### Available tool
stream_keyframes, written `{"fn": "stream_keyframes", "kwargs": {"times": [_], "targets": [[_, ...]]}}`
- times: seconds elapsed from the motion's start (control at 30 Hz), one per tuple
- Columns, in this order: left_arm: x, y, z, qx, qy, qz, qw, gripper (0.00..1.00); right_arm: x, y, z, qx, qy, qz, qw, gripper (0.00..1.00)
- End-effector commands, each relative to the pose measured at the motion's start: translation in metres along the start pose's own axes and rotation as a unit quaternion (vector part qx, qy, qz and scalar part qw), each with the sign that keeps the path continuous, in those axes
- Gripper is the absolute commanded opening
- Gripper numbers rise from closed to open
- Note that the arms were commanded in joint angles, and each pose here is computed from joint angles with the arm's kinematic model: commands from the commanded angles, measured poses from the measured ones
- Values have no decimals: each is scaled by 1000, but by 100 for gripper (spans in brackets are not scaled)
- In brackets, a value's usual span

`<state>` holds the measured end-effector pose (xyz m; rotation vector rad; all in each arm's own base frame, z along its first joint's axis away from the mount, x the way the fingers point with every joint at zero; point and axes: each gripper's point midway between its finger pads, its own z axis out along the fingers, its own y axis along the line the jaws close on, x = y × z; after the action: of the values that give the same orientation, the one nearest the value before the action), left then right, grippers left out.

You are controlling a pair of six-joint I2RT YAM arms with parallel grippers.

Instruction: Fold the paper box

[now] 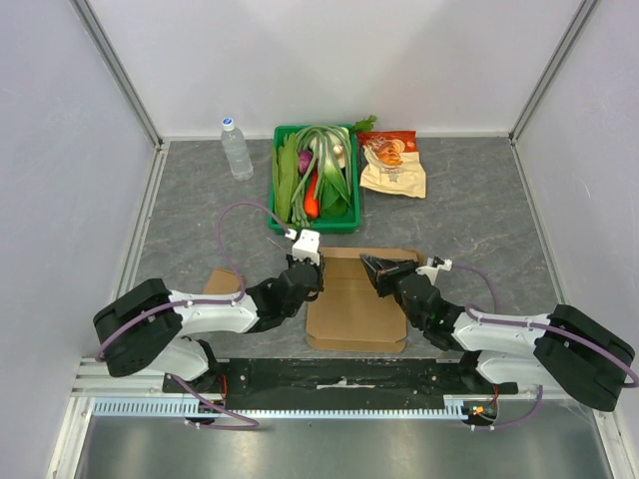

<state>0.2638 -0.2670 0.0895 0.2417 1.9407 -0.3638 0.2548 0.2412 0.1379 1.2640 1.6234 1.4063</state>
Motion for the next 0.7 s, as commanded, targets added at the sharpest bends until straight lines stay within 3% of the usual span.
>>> {"fn": "stream_keyframes", "kwargs": {"times": [0.0,0.37,0.5,0.6,0.67], "targets": [[-21,8,2,-79,-62,-5,995,29,-1,-19,-4,27,1,-9,1000,0],[-6,4,-1,-111,-91,-14,990,32,-1,-17,-10,19,6,-4,1000,0],[-8,5,0,-123,-101,1,987,20,-3,-19,-14,18,7,-4,1000,0],[-7,14,0,-183,-112,5,977,2,1,-19,-15,19,11,-2,1000,0],[3,16,4,-220,-102,2,970,2,7,-20,-17,19,15,0,1000,0]]}}
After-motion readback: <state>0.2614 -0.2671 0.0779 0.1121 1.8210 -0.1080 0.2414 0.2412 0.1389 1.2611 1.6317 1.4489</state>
